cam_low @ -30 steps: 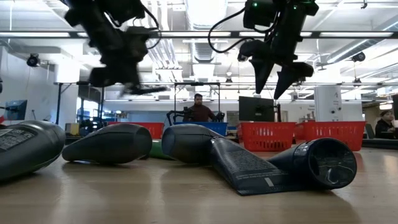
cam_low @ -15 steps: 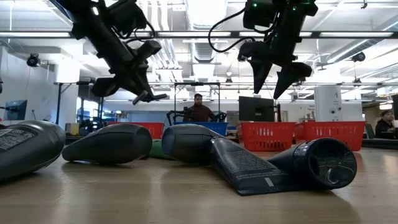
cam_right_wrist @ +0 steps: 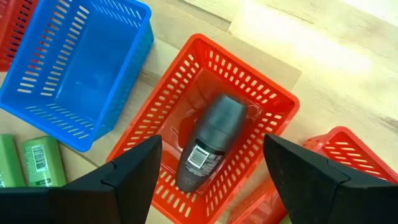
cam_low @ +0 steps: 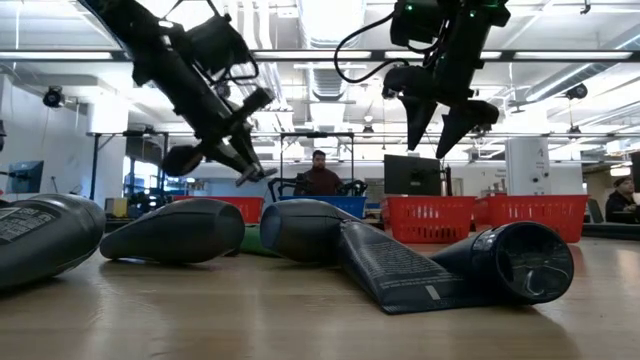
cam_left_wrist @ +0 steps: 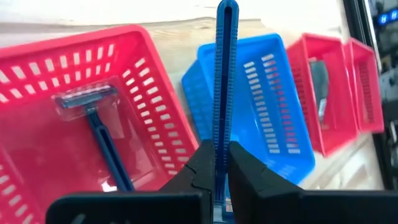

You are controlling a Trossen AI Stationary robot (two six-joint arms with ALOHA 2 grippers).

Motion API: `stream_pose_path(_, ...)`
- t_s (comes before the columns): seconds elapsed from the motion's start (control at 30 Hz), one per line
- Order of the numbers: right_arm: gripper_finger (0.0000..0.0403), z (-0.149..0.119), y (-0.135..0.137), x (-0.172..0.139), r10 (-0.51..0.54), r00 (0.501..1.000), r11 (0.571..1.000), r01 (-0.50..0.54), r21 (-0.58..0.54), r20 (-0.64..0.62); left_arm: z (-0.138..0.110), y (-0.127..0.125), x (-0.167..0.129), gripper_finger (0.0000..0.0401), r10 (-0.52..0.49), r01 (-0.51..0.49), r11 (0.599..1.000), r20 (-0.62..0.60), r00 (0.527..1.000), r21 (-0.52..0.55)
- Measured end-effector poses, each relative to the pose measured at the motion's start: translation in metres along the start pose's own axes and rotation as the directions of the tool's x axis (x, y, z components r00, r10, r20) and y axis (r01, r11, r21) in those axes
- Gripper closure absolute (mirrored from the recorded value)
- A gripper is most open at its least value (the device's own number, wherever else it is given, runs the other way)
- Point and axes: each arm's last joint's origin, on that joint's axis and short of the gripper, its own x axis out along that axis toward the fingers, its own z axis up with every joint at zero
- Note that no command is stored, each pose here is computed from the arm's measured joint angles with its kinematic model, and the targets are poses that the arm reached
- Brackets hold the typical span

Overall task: Pick & Place Travel size toiletries
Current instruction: Put the blue razor into the left red bin

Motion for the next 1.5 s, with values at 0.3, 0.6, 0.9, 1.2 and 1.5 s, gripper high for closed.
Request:
stream_pose_path(0.3,0.0101,0.000,0.000,0.000,-0.004,1.000,1.000,0.004,-0.001,-0.004,-0.004,0.009,-0.001,0.0377,0.028,-0.029,0.999,-0.011,1.000,-0.035)
stream_pose_path(0.6,0.0083,0.000,-0.001,0.000,-0.016,1.000,1.000,0.016,0.000,0.008,-0.007,0.019,-0.009,0.0374,0.139,-0.138,0.990,-0.026,0.990,0.025)
stream_pose_path(0.9,0.0082,0.000,-0.001,0.000,-0.021,1.000,1.000,0.021,0.003,0.012,-0.017,0.038,-0.003,0.0357,0.202,-0.199,0.979,-0.058,0.978,0.040)
stream_pose_path(1.2,0.0104,0.000,-0.001,0.000,-0.022,1.000,1.000,0.022,0.004,0.011,-0.016,0.032,-0.006,0.0270,0.161,-0.156,0.985,-0.071,0.984,0.076)
stream_pose_path(1.5,0.0099,0.000,-0.001,0.000,-0.024,1.000,1.000,0.024,0.003,0.008,-0.032,-0.012,-0.030,0.0218,-0.136,0.407,0.642,-0.426,0.895,0.650)
